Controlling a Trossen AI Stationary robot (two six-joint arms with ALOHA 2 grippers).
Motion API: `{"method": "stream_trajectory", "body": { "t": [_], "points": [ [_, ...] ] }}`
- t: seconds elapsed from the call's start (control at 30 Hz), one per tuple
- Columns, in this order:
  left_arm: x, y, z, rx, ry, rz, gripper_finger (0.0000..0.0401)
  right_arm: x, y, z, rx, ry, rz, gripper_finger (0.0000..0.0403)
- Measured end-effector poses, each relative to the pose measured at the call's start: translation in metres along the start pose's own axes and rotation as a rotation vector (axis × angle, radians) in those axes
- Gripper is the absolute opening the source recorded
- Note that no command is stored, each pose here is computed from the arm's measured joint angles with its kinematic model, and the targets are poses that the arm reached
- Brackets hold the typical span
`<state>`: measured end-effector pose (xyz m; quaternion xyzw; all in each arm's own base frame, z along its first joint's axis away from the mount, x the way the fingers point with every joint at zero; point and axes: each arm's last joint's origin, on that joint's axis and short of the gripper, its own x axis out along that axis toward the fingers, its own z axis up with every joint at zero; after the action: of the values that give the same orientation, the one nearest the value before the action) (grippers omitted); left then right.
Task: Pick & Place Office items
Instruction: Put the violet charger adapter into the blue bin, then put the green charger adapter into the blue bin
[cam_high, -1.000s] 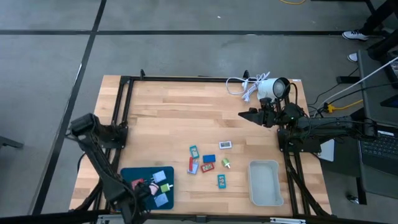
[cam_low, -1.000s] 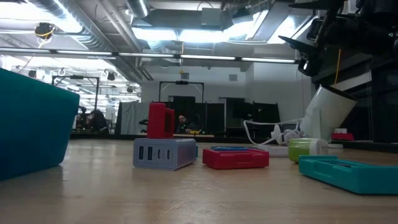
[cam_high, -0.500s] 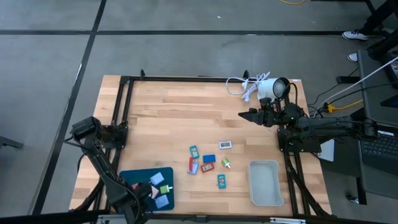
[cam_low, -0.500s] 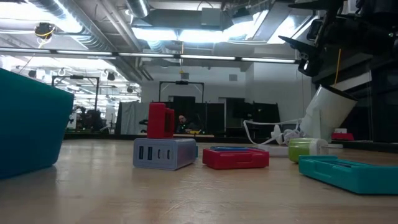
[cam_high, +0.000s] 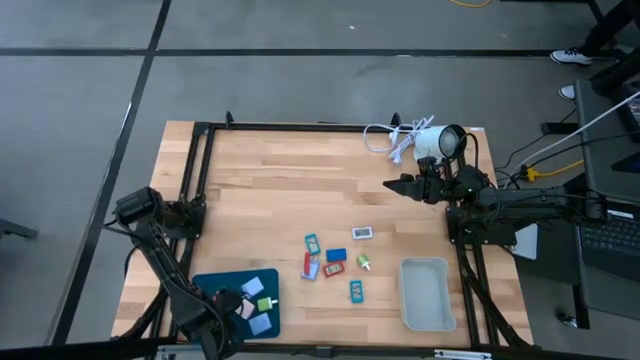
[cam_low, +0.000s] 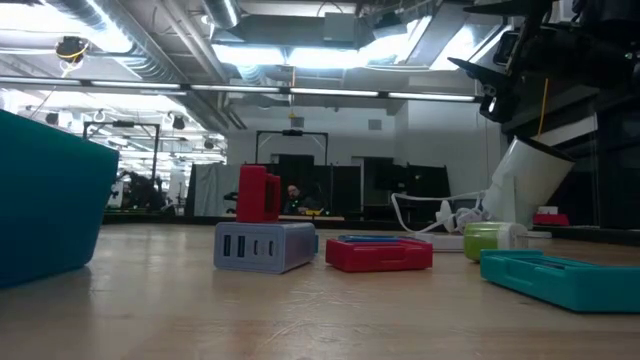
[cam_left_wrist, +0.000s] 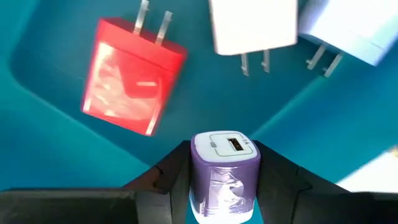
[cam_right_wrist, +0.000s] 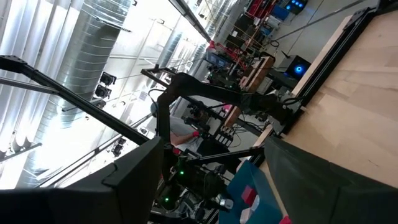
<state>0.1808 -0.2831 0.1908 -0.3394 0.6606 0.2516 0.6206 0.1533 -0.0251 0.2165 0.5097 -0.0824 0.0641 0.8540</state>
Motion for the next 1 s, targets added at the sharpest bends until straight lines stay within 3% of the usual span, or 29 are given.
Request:
{"method": "stream_trajectory", "body": {
  "t": [0.2, 0.33, 0.5, 0.6, 0.7, 0.87, 1.0],
  "points": [
    [-0.001, -0.001, 0.007, 0.022, 0.011, 0.014, 0.0242, 0.000, 0.000, 0.000, 0.004, 0.000, 0.000, 0.0284],
    [-0.001, -0.002, 0.015, 0.040, 0.016, 0.018, 0.0281, 0.000, 0.000, 0.000, 0.004, 0.000, 0.000, 0.0284],
    [-0.015, -0.001, 0.030, -0.007, -0.033, -0.010, 0.0284, 0.000, 0.008, 0.004, 0.012, -0.037, 0.081, 0.0284],
    [-0.038, 0.004, 0.045, -0.024, -0.139, -0.073, 0.0280, 0.005, 0.022, 0.012, -0.019, -0.067, 0.131, 0.0284],
    [-0.070, 0.012, 0.069, 0.028, -0.186, -0.096, 0.0277, 0.013, 0.039, 0.022, -0.093, -0.089, 0.163, 0.0284],
    [-0.122, 0.028, 0.126, 0.115, -0.399, -0.155, 0.0277, 0.025, 0.060, 0.035, -0.187, -0.060, 0.123, 0.0284],
    [-0.154, 0.045, 0.175, 0.173, -0.554, -0.136, 0.0277, 0.034, 0.074, 0.042, -0.223, 0.102, -0.004, 0.0284]
  ]
}}
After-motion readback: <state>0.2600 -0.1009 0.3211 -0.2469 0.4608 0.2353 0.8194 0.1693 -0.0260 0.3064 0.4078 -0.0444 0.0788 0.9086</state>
